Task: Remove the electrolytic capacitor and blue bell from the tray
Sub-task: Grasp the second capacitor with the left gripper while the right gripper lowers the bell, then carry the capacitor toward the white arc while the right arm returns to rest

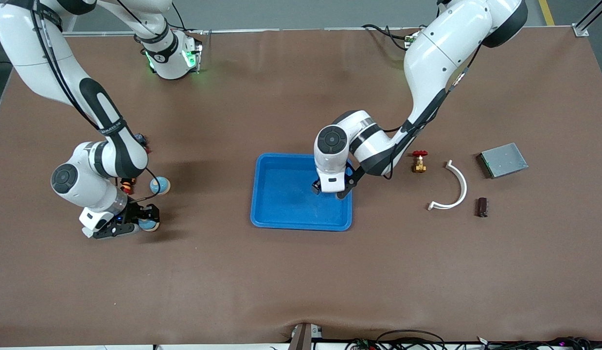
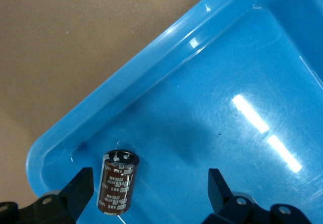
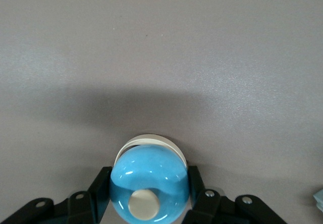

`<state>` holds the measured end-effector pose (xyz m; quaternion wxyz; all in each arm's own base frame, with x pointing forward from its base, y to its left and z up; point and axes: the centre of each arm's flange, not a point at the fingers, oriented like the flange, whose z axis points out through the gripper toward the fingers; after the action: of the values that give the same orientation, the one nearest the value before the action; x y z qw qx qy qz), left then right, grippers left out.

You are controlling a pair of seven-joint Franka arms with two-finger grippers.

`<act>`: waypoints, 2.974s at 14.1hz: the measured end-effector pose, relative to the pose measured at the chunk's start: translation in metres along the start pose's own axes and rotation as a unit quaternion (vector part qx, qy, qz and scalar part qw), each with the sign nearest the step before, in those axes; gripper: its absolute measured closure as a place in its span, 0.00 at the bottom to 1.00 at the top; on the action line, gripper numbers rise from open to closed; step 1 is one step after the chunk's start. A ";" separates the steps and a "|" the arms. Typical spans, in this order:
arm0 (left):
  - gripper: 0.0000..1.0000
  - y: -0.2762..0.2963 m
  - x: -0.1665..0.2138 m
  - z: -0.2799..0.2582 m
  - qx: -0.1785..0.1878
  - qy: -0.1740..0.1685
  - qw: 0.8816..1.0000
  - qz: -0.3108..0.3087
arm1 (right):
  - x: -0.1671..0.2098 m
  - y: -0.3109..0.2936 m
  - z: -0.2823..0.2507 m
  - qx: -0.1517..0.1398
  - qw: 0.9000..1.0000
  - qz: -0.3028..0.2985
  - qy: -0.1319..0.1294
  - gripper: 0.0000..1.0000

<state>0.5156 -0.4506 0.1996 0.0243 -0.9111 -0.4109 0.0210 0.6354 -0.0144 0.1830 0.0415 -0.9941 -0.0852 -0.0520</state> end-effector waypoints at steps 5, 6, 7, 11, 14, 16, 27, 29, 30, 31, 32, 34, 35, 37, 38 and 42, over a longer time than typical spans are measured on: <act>0.00 0.000 -0.002 0.000 0.000 0.000 1.000 0.002 | 0.003 0.002 0.003 0.000 1.000 0.001 0.001 0.35; 0.00 0.000 -0.003 0.000 0.000 0.000 1.000 0.001 | 0.003 0.002 0.003 0.000 1.000 0.001 0.001 0.35; 0.00 0.000 -0.004 0.000 0.000 0.000 1.000 -0.001 | 0.004 0.003 0.003 0.000 1.000 0.001 0.001 0.35; 0.00 -0.001 -0.011 0.001 0.001 0.000 1.000 0.002 | 0.004 0.005 0.004 0.000 1.000 0.003 0.002 0.01; 0.00 -0.002 -0.013 0.005 0.004 -0.001 1.000 0.003 | 0.008 0.005 -0.001 0.000 1.000 0.002 0.003 0.00; 0.00 -0.002 -0.013 0.011 0.006 0.001 1.000 0.006 | 0.016 0.005 -0.015 0.003 1.000 0.001 -0.009 0.00; 0.54 0.001 -0.003 0.020 0.002 0.008 1.000 0.002 | 0.049 -0.012 -0.207 0.005 0.996 0.020 -0.088 0.00; 0.66 0.001 -0.003 0.020 0.001 0.009 1.000 0.002 | 0.053 -0.024 -0.240 0.003 0.995 0.028 -0.094 0.00; 0.66 0.002 -0.003 0.019 0.001 0.009 1.000 0.002 | 0.054 -0.028 -0.254 0.001 0.995 0.030 -0.093 0.00; 0.66 0.002 -0.003 0.019 0.000 0.009 1.000 0.002 | 0.053 -0.032 -0.267 -0.002 0.995 0.034 -0.091 0.00; 0.66 0.002 -0.003 0.019 0.000 0.009 1.000 0.001 | 0.051 -0.036 -0.279 -0.004 0.995 0.043 -0.092 0.00; 0.66 0.003 -0.002 0.016 -0.003 0.009 1.000 0.001 | 0.046 -0.048 -0.301 -0.010 0.993 0.066 -0.093 0.00; 0.66 0.004 -0.002 0.013 -0.004 0.012 1.000 0.001 | 0.043 -0.056 -0.312 -0.013 0.993 0.075 -0.093 0.00; 0.66 0.004 0.001 0.001 0.001 0.021 1.000 0.012 | 0.035 -0.069 -0.336 -0.019 0.992 0.084 -0.089 0.00; 0.66 0.005 0.003 -0.007 0.008 0.027 0.999 0.021 | 0.032 -0.072 -0.347 -0.021 0.992 0.086 -0.087 0.00; 0.66 0.005 0.013 -0.056 0.014 0.050 0.996 0.078 | 0.023 -0.081 -0.372 -0.027 0.993 0.086 -0.076 0.00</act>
<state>0.5314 -0.4459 0.2548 0.0563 -0.9399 -0.3362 -0.0172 0.6084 0.0348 0.5603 0.0126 -0.9996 -0.0007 0.0253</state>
